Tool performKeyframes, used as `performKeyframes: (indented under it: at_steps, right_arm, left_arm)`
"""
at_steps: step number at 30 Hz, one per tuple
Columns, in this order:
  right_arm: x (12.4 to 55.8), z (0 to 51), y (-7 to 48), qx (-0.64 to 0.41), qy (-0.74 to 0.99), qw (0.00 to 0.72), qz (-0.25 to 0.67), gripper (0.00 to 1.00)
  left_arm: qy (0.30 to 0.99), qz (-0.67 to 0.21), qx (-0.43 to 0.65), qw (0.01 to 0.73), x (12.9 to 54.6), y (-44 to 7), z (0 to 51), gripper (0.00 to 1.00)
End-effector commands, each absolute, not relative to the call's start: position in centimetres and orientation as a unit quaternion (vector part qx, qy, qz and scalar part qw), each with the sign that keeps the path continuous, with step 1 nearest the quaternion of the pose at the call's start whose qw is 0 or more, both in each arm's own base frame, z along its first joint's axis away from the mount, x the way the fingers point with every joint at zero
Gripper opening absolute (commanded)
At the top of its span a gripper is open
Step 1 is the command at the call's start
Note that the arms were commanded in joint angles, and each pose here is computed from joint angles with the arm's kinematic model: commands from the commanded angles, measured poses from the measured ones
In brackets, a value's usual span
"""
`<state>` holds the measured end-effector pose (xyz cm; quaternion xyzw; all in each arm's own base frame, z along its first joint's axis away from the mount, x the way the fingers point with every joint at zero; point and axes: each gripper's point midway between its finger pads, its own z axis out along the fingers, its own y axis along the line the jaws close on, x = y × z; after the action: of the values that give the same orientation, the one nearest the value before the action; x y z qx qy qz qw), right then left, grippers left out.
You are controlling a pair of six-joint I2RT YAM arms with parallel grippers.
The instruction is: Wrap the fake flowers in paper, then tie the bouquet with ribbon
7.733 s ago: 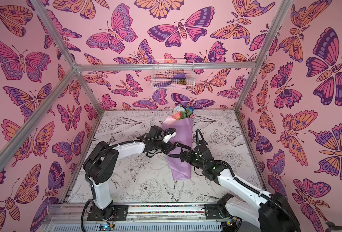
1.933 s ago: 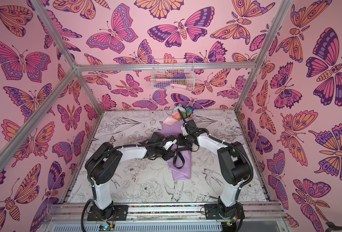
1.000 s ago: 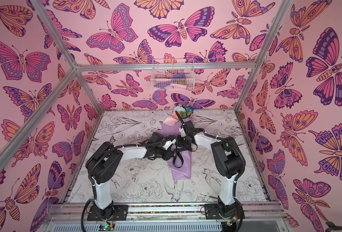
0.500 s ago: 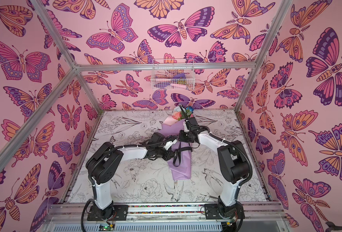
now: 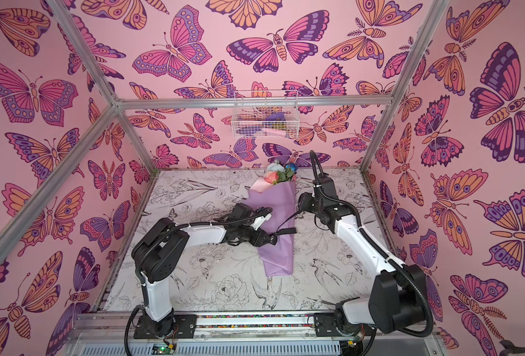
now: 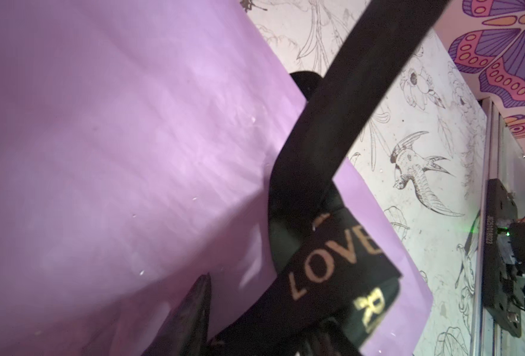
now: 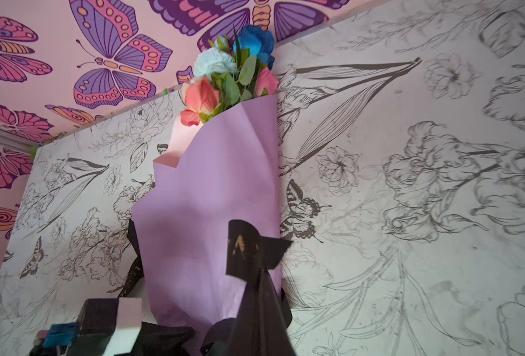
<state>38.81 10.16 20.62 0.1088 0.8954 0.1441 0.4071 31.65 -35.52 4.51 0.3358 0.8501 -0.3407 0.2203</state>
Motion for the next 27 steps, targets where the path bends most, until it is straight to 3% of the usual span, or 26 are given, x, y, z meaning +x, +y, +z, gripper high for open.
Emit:
performKeyframes:
  at_steps: [1,5,13,19,27]
  right_arm:
    - [37.8,22.0,8.2,0.109,0.891,0.429,0.100,0.00]
    - [37.0,24.2,7.5,0.107,0.880,0.455,0.091,0.00]
    - [37.7,26.2,6.7,0.101,0.872,0.475,0.063,0.00]
    - [39.9,27.0,6.6,0.101,0.869,0.483,0.045,0.00]
    - [43.4,27.8,7.8,0.092,0.867,0.487,0.052,0.00]
  left_arm:
    - [0.842,-0.343,0.340,0.239,31.9,-35.5,6.6,0.58]
    - [0.843,-0.335,0.337,0.252,32.1,-35.1,8.2,0.66]
    - [0.875,-0.250,0.309,0.276,34.1,-32.5,10.1,0.68]
    - [0.884,-0.215,0.317,0.268,33.8,-31.0,9.7,0.76]
    - [0.897,-0.186,0.307,0.259,33.0,-28.4,8.9,0.74]
